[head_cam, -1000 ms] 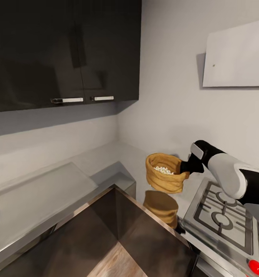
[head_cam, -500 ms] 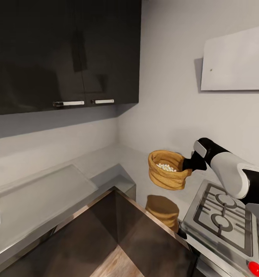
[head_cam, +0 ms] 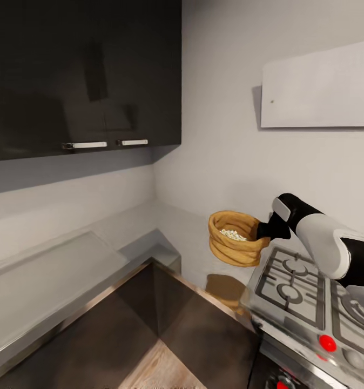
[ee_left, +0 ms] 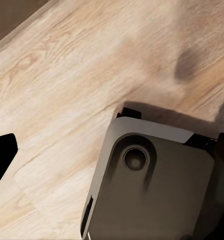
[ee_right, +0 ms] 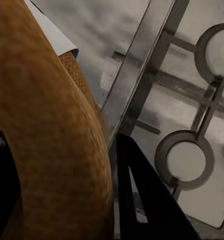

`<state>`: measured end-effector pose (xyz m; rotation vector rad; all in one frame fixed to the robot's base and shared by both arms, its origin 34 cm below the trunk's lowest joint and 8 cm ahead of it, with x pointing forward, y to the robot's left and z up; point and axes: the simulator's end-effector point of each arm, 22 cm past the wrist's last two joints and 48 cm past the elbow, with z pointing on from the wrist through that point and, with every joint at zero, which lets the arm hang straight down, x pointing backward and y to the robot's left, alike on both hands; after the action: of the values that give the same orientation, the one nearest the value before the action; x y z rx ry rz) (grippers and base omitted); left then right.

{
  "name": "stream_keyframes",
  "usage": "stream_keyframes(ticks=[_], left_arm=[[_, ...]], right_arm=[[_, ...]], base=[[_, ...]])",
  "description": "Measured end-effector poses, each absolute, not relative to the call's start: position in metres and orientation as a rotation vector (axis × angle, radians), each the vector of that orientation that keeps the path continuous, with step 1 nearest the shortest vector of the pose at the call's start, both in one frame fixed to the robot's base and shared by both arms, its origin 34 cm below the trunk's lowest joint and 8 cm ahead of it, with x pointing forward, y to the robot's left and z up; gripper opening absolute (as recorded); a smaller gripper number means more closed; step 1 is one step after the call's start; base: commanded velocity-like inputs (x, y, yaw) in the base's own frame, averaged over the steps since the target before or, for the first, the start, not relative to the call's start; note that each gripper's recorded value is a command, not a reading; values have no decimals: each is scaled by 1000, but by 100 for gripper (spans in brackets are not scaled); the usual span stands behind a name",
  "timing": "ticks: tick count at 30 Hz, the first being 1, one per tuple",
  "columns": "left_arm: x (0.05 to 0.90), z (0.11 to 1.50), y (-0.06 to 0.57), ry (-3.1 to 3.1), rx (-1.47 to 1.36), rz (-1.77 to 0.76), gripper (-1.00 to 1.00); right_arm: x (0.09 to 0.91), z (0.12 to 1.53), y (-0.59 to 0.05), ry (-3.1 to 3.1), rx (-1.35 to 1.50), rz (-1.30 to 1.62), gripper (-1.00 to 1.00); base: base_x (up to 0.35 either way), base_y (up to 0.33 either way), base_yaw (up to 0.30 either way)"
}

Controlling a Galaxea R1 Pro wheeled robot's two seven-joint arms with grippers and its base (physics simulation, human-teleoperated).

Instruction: In the kitchen, take the popcorn bag from the countertop, put it into the microwave, and heat it until the popcorn is cooked so the cooked popcorn ends up inside the bag.

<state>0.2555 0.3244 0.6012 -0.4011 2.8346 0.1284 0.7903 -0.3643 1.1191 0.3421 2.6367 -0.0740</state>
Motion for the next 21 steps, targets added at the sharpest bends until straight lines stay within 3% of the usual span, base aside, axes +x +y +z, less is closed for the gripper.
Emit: stream_keyframes(ticks=[21], left_arm=[[255,601,324,2836,-402,128,100]], right_arm=[[788,1119,-376,2633,363,-82,-100]], base=[[-266,196,-298]])
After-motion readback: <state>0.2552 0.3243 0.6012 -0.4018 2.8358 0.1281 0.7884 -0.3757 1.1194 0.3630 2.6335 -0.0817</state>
